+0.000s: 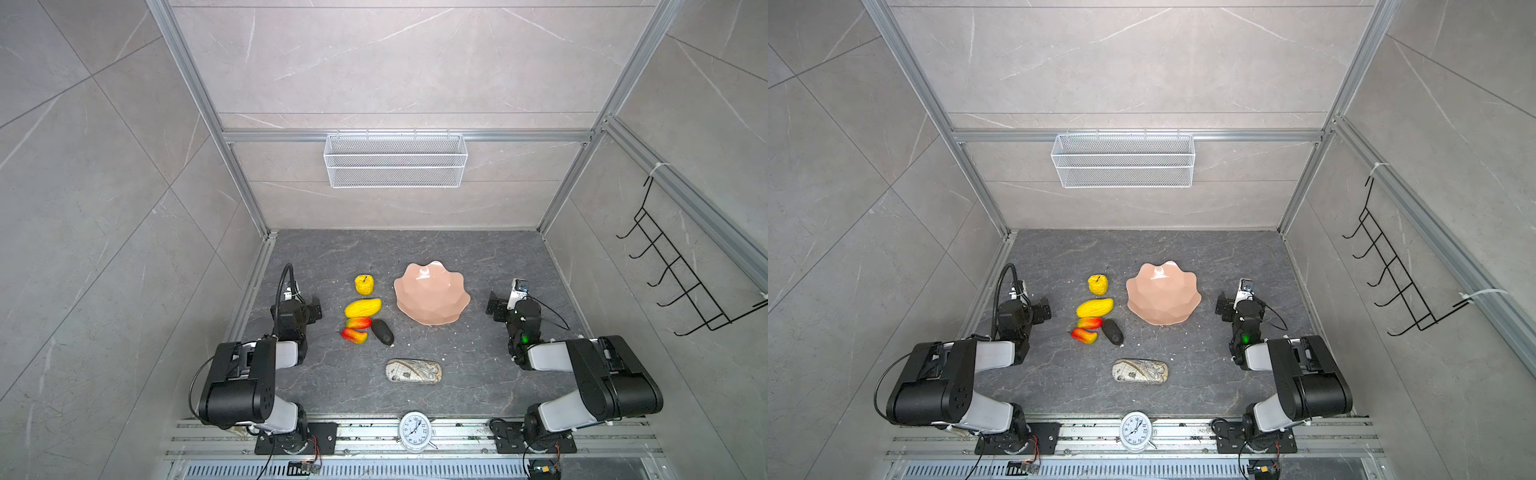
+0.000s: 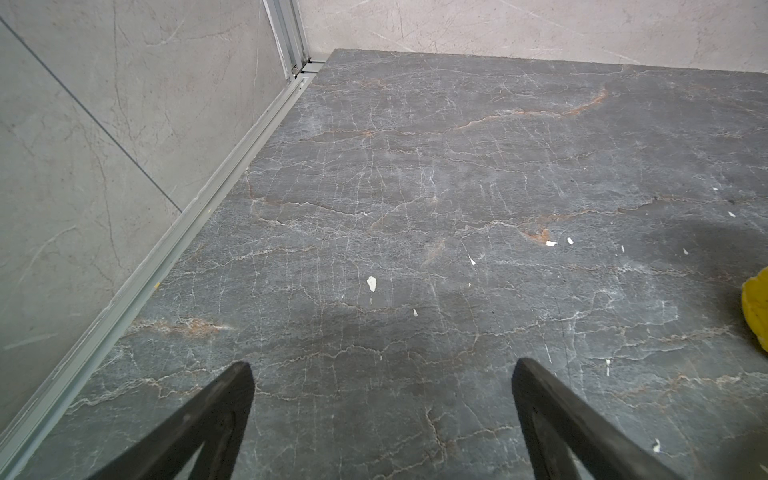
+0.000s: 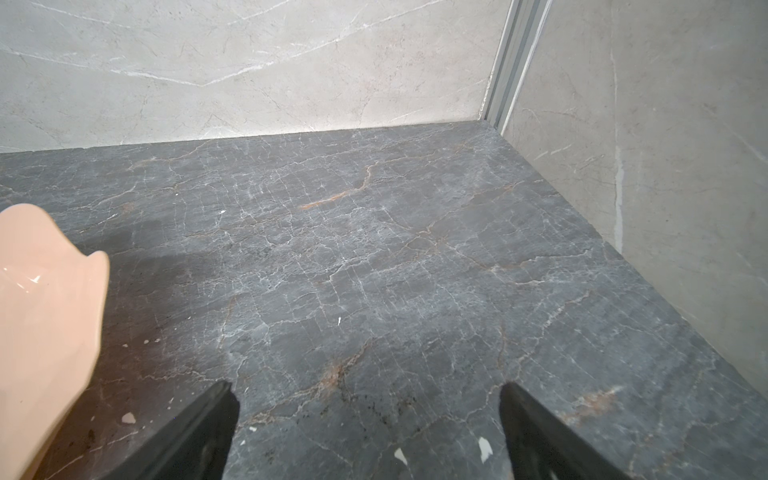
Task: Place and organize the fake fruits in the fruit bowl
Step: 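Reach the right gripper over the fruit row toward the dark avocado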
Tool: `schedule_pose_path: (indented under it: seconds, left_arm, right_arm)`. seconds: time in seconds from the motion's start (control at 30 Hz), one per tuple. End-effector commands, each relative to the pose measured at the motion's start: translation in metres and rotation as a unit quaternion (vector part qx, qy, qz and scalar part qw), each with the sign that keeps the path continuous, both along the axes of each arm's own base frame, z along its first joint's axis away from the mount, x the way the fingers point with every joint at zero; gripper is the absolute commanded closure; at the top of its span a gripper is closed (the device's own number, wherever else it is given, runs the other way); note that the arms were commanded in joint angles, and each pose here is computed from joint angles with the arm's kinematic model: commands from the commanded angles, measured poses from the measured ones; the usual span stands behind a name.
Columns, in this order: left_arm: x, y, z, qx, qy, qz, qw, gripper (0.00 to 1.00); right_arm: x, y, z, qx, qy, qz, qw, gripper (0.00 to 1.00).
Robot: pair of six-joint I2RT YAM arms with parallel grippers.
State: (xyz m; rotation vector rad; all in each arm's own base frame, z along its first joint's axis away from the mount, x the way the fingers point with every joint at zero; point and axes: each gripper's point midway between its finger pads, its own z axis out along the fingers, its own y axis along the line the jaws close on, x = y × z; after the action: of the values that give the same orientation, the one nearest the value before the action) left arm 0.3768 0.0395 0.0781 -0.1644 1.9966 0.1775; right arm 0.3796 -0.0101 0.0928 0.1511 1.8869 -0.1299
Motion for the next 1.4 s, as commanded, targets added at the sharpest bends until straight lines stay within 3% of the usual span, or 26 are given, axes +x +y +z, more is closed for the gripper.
schedule_pose_path:
  seconds: [0.0, 0.07, 0.13, 0.2, 0.3, 0.47, 0.67, 0.77, 0.93, 1.13, 1.37]
  left_arm:
    - [0.005, 0.000, 0.037, 0.013, -0.032, 0.013, 0.999, 0.00]
    - [0.000, 0.001, 0.063, 0.014, -0.015, 0.024, 1.000, 0.00]
    - [-0.006, 0.001, 0.096, 0.020, -0.036, 0.030, 0.999, 0.00]
    - [-0.014, -0.010, 0.133, 0.001, -0.058, 0.014, 0.998, 0.00]
    - [-0.029, -0.034, 0.166, -0.032, -0.038, -0.029, 0.998, 0.00]
    - [-0.073, -0.082, 0.206, -0.054, 0.037, -0.128, 0.990, 0.00]
    - [-0.130, -0.095, 0.203, -0.009, 0.079, -0.223, 0.971, 0.00]
    - [-0.142, -0.106, 0.195, -0.015, 0.074, -0.263, 0.962, 0.00]
    - [-0.145, -0.123, 0.186, -0.040, 0.037, -0.304, 0.951, 0.00]
    - [-0.141, -0.112, 0.181, -0.028, 0.046, -0.274, 0.960, 0.00]
    - [-0.139, -0.107, 0.176, -0.019, 0.051, -0.262, 0.963, 0.00]
  right_arm:
    - [0.002, -0.004, 0.029, -0.014, -0.018, -0.021, 1.000, 0.00]
    - [-0.003, -0.002, 0.061, -0.021, -0.027, -0.022, 0.999, 0.00]
    - [-0.005, 0.014, 0.101, -0.040, -0.051, 0.005, 0.998, 0.00]
    - [-0.002, 0.038, 0.134, -0.069, -0.029, 0.049, 0.996, 0.00]
    - [-0.001, 0.079, 0.158, -0.074, 0.024, 0.130, 0.989, 0.00]
    - [-0.007, 0.186, 0.178, -0.022, 0.082, 0.300, 0.950, 0.00]
    - [-0.026, 0.298, 0.159, -0.058, 0.156, 0.420, 0.892, 0.00]
    - [-0.043, 0.335, 0.132, -0.087, 0.206, 0.460, 0.859, 0.00]
    - [-0.076, 0.370, 0.089, -0.097, 0.251, 0.500, 0.823, 0.00]
    - [-0.099, 0.397, 0.038, -0.113, 0.294, 0.499, 0.808, 0.06]
    - [-0.093, 0.407, 0.007, -0.120, 0.313, 0.483, 0.809, 0.07]
